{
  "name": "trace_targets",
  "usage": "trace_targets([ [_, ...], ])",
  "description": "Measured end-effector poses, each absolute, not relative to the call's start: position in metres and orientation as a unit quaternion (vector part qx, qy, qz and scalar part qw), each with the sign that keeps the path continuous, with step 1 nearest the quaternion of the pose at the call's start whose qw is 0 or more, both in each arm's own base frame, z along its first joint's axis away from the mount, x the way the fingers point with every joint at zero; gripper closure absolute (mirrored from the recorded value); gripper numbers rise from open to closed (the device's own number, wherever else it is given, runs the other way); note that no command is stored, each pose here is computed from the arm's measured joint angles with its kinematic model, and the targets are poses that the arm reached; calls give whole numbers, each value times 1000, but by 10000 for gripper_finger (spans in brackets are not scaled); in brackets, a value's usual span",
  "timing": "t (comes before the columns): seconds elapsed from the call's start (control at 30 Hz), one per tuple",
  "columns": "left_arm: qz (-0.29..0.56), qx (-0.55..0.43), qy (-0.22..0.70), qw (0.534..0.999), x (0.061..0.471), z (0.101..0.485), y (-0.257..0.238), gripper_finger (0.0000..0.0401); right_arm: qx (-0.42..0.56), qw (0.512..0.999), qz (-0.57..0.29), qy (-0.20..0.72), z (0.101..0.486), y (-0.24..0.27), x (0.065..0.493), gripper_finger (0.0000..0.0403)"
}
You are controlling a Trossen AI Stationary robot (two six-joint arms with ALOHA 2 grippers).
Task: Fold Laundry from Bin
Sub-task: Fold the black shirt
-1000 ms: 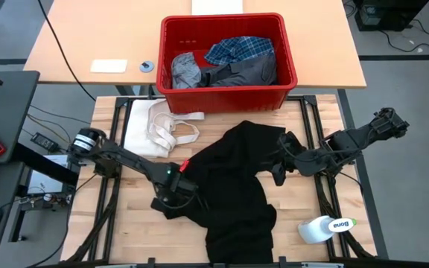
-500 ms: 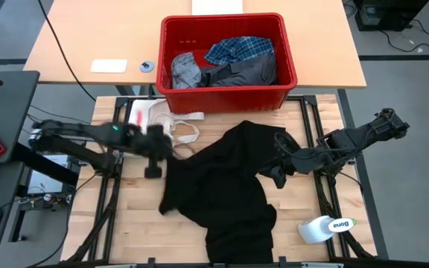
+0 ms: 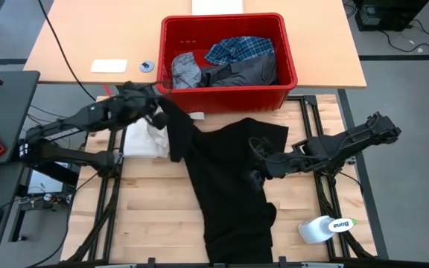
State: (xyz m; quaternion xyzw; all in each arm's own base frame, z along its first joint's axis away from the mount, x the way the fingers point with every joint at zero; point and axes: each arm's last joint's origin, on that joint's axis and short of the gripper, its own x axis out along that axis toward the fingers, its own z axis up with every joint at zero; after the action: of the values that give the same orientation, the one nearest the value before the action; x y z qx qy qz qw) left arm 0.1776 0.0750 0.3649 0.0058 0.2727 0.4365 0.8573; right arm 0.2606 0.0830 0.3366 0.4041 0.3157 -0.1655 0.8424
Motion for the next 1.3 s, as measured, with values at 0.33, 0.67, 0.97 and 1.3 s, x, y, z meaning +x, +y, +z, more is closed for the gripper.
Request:
trace_targets([
  [0.33,357,-105,325,870,247,311,116,392,426,830,-169,318,336,82,261,218],
  [0.67,214,-159,229,936,291,309,108,392,393,841,-194,316,331,81,264,218],
  [0.97,122,-142,20,982,276,373,92,392,338,853,-238,318,311,58,289,217],
  [1.3,107,-195,-73,972,283,386,86,392,344,847,-187,359,320,36,279,219],
])
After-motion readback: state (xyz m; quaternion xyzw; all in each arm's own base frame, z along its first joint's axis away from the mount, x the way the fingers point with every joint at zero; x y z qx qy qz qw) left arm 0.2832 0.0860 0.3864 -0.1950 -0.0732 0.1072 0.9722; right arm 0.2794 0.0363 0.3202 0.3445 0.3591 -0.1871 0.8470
